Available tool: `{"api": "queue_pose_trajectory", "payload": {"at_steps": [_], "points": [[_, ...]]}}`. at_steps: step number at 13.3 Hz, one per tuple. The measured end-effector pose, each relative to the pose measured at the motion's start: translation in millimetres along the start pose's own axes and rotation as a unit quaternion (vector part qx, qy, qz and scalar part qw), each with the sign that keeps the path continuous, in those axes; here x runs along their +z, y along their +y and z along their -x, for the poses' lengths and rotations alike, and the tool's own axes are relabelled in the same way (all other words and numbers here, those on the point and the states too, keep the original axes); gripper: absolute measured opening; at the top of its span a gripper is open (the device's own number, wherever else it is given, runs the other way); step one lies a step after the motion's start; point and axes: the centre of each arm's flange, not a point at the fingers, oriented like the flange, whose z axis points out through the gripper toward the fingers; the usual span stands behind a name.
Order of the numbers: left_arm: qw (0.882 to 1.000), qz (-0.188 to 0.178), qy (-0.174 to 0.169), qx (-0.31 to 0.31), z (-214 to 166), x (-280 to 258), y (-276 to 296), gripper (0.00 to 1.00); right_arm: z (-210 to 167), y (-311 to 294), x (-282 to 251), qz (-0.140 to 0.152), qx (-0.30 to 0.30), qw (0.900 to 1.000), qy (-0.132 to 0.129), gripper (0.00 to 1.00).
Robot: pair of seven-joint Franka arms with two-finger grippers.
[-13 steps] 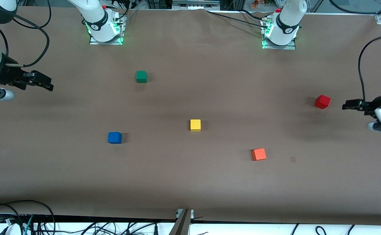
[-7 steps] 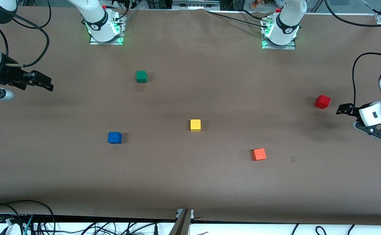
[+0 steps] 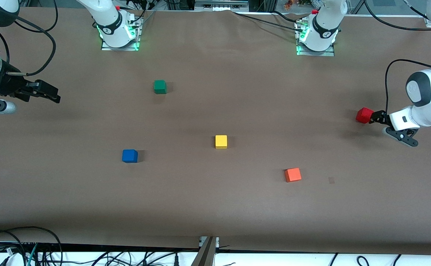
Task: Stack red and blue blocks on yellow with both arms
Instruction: 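Lower the left gripper onto the red cube and close it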
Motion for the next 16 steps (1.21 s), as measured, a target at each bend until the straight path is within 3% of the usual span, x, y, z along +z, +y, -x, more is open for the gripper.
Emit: {"api": "queue_pose_trajectory", "payload": {"at_steps": [15, 16], "points": [[1.000, -0.003, 0.012, -0.010, 60.8, 53.0, 50.1, 1.00, 0.0, 0.0, 0.0, 0.000, 0.000, 1.000, 0.000, 1.00], [1.000, 0.000, 0.010, -0.014, 65.4, 55.8, 49.4, 0.86, 0.0, 0.0, 0.0, 0.000, 0.000, 1.000, 0.000, 1.00]]}}
